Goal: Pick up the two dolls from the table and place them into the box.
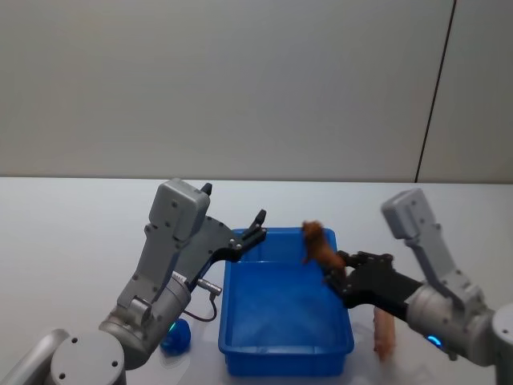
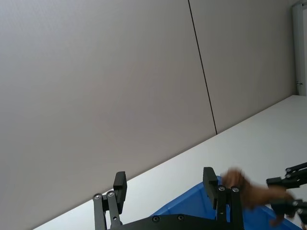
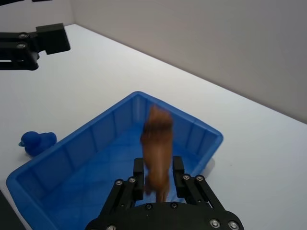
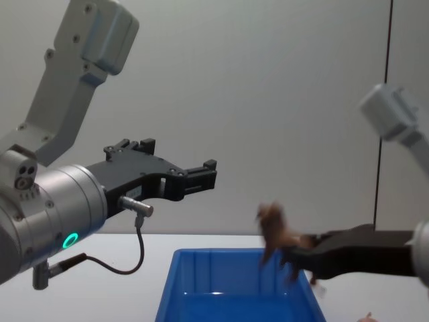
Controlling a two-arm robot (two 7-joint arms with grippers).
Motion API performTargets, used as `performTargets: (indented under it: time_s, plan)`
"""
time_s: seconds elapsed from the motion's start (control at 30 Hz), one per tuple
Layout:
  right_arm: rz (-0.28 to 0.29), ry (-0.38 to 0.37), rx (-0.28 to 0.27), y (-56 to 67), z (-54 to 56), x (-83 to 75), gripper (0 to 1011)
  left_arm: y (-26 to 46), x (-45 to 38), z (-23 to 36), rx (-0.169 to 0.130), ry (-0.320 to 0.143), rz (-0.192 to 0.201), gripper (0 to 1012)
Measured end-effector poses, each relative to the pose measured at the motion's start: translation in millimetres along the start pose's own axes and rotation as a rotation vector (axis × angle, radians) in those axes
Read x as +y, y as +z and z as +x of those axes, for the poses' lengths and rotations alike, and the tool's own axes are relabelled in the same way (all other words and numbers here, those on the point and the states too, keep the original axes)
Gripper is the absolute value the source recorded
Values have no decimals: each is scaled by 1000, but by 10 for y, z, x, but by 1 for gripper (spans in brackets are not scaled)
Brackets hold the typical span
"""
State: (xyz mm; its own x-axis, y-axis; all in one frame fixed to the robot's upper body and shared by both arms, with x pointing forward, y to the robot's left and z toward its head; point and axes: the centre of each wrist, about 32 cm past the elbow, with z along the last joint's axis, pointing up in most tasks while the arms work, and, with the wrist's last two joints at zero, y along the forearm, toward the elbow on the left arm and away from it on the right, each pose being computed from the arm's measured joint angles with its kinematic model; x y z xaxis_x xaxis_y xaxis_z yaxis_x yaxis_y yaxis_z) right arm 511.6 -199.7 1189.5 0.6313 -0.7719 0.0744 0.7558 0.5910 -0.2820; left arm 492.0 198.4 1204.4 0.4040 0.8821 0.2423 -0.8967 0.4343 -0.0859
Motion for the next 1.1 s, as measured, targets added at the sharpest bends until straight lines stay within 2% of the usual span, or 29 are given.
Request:
performTargets:
  time_s: [0.13,0.3,0.37,0.43,0.53,0.57,0.7,0.77,1.1]
  plan:
    - [-16,23,2,8,-32,87,403,0,0,0,0,0,0,1002]
    - [-33,41,4,13,-64,194,595,0,0,0,0,0,0,1001]
    - [-35,43,4,14,-68,214,631,0,0,0,0,0,0,1002]
    - [-34,43,2,11,-71,239,736,0,0,0,0,0,0,1001]
    - [-28,36,-3,7,-67,244,792,0,0,0,0,0,0,1002]
    - [-23,30,-5,4,-61,241,846,0,0,0,0,0,0,1001]
    - [-12,11,-8,-14,-37,214,915,0,0,0,0,0,0,1001]
    - [0,-9,-4,-36,-10,157,1001,0,0,0,0,0,0,1002]
    - [11,-68,26,-130,36,-100,1001,0,0,0,0,0,0,1002]
